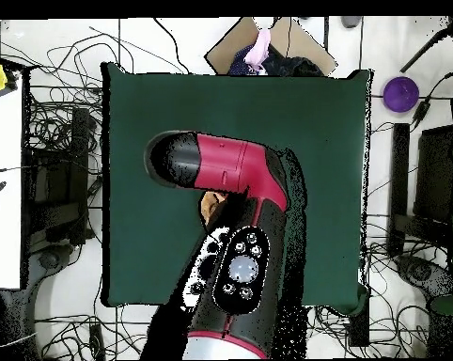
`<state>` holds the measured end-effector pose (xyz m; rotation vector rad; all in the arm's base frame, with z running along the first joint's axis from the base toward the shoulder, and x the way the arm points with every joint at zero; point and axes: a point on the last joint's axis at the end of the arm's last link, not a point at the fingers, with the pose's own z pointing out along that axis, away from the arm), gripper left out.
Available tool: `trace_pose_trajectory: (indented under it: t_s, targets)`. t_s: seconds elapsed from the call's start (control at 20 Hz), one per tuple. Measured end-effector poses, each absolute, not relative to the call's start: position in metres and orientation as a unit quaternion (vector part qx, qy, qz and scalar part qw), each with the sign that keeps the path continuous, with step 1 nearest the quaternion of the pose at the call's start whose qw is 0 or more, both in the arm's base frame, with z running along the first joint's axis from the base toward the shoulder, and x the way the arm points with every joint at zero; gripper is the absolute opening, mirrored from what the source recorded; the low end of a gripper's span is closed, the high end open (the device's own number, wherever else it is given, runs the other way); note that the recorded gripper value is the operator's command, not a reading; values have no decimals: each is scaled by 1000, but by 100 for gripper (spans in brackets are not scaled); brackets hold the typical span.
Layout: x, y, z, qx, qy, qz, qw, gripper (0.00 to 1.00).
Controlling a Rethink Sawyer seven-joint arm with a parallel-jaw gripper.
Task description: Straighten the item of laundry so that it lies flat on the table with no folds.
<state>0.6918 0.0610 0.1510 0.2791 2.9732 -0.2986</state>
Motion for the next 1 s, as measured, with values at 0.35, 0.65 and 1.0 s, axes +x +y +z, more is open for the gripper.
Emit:
trace_pose_trajectory:
  t_s: [0.35,0.65,1.0]
  targets:
    - [679,60,142,95,989,-100,60,100]
    - [675,60,140,94,989,-101,56,100]
    - [668,73,140,83,989,-109,55,100]
